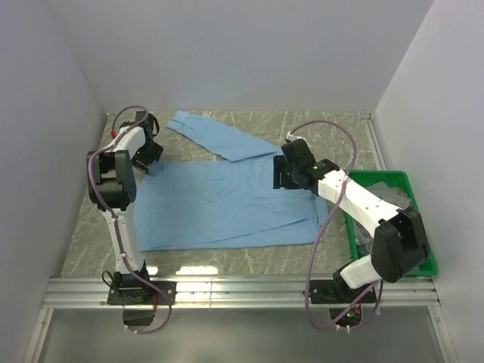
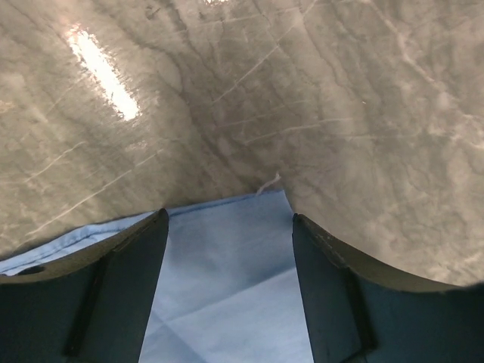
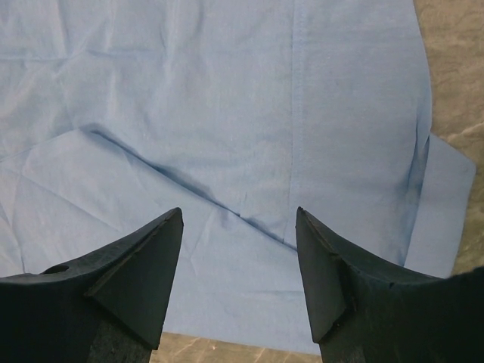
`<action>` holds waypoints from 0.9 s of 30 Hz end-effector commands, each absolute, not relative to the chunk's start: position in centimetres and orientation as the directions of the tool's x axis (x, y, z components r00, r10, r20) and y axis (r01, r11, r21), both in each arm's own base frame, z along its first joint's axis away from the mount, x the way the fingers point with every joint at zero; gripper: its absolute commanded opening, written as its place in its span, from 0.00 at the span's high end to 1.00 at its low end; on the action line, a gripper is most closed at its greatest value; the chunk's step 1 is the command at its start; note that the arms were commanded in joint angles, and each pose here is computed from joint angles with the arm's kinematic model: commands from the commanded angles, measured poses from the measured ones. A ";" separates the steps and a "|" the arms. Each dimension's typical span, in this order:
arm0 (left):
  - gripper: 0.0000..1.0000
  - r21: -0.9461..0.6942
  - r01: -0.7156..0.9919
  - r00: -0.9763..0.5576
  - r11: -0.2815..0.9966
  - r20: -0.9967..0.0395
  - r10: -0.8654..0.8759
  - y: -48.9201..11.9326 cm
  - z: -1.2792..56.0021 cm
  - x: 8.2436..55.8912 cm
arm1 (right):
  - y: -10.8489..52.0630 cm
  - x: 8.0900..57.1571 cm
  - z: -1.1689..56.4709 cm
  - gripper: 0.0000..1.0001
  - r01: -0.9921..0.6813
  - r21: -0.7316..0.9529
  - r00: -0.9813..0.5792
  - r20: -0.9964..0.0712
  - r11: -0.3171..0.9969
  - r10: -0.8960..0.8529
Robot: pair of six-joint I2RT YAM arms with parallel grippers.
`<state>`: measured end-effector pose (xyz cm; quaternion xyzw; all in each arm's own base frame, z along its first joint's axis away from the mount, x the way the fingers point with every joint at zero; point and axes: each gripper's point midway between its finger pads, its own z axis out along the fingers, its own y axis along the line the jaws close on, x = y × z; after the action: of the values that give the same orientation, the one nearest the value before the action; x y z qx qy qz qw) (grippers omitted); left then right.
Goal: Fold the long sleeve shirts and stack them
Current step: Fold the shirt
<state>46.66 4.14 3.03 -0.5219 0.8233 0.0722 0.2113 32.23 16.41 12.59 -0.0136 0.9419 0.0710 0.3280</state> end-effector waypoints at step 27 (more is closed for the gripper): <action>0.71 0.061 -0.842 -0.516 0.536 -0.378 -0.769 4.1 -1.8 44.9 | 17.1 39.5 14.7 0.35 -0.062 0.072 -0.727 -0.686 0.995 0.004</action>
<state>46.56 4.70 1.96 -0.4922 0.8420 0.1076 0.1929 35.97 17.96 12.38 -0.0319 0.9438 0.0576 0.3239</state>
